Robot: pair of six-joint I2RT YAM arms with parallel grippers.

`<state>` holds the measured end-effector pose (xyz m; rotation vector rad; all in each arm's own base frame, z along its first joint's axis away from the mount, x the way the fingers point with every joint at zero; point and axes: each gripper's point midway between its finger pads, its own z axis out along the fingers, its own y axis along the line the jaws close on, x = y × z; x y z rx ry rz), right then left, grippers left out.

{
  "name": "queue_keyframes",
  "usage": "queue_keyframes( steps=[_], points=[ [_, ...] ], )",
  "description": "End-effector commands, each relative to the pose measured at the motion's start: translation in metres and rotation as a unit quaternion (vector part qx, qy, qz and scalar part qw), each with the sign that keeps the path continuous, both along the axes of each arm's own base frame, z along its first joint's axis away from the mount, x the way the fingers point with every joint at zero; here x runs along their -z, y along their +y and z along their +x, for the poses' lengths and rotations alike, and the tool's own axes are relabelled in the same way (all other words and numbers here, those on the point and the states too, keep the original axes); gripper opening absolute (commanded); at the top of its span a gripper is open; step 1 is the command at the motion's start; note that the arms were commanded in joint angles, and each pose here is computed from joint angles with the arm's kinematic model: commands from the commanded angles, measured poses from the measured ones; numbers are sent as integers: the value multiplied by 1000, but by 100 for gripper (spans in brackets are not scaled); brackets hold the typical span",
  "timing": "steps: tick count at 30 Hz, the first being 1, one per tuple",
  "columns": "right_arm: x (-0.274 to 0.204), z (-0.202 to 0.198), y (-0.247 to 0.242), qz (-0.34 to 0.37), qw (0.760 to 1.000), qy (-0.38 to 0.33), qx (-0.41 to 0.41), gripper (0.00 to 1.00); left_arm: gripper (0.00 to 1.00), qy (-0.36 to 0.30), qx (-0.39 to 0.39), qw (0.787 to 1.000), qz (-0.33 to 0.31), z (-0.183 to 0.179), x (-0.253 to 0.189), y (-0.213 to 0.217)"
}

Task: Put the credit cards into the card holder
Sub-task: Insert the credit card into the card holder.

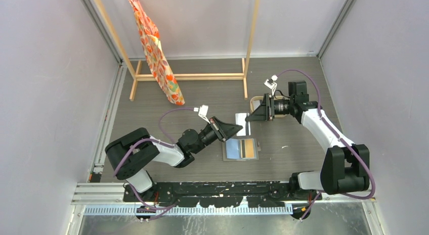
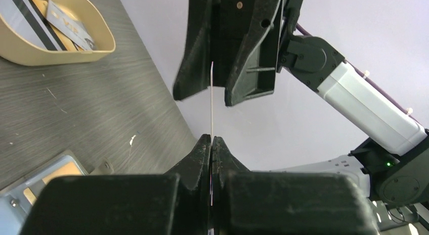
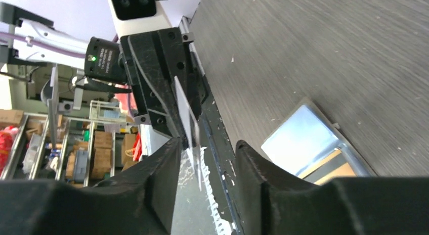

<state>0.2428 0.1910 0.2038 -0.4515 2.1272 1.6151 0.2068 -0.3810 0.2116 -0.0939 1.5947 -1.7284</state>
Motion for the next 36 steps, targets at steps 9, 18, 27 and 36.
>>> queue_keyframes(
  steps=[9,18,27,36],
  points=[
    [-23,-18,15,49,996,-18,-68,35,0,-31,-54,997,-46,13,-38,8],
    [-25,-20,19,51,996,-13,-78,21,0,-33,-51,997,-49,14,-40,3],
    [-29,-15,2,23,996,-66,-51,1,42,-29,-63,997,-15,8,-17,20],
    [10,-26,-24,-95,984,-142,-47,1,71,12,-57,946,319,-20,52,79]
  ],
)
